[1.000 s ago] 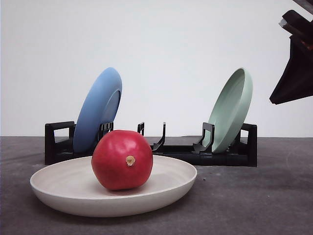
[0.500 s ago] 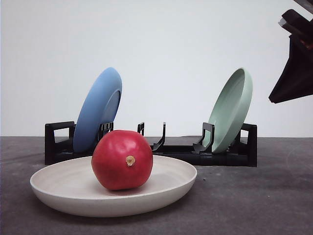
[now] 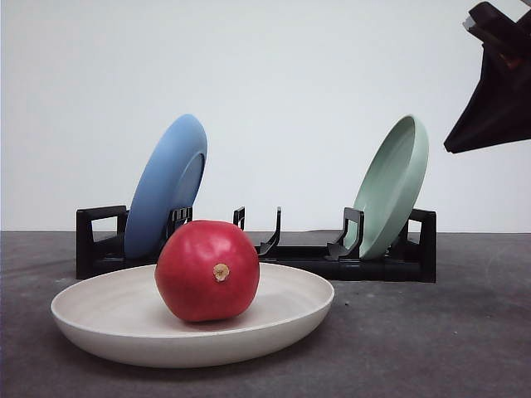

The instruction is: Place pomegranate in white plate

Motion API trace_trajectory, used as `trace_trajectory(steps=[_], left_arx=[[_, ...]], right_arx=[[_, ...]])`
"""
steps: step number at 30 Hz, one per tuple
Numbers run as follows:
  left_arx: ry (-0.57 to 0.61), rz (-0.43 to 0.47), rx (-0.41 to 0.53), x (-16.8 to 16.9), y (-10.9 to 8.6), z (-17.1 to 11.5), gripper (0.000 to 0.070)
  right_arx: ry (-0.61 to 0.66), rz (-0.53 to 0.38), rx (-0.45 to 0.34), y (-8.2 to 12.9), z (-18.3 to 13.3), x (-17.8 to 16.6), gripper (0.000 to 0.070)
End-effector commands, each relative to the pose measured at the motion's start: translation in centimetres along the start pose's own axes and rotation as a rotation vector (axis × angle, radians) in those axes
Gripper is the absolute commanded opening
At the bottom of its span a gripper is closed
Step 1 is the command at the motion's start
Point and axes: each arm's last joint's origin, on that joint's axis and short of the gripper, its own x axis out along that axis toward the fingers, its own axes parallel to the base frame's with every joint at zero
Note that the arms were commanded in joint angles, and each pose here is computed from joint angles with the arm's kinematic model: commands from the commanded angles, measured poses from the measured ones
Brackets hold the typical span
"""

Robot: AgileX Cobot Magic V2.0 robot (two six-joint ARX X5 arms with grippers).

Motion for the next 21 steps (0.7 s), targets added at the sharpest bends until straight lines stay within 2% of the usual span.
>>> trace_trajectory(steps=[1,5,7,8,13,21], left_arx=[[-0.005,0.004,0.005,0.1,0.0,-0.2,0.0000],[-0.005,0.005,0.006,0.1,0.0,-0.2,0.0000],[-0.005,0.005,0.005,0.1,0.0,-0.2,0.0000],[-0.005,0.005,0.005,0.1,0.0,-0.2,0.0000],[-0.005,0.004,0.006,0.1,0.0,-0.2,0.0000],[-0.005,0.004,0.005,0.1,0.0,-0.2,0.0000]], right_arx=[[-0.011,0.008,-0.010,0.1,0.1,0.1,0.0015],[-0.037,0.005,-0.037,0.2,0.3,-0.3,0.0015],[-0.051,-0.011,-0.120,0.2,0.4,-0.8,0.0015],[-0.056,-0.021,-0.134,0.2,0.4,-1.1,0.0015],[-0.117,-0.175,-0.161,-0.8,-1.3,-2.8,0.0015],[-0.220,-0.407,-0.116,-2.9,-7.0,-4.8,0.0015]])
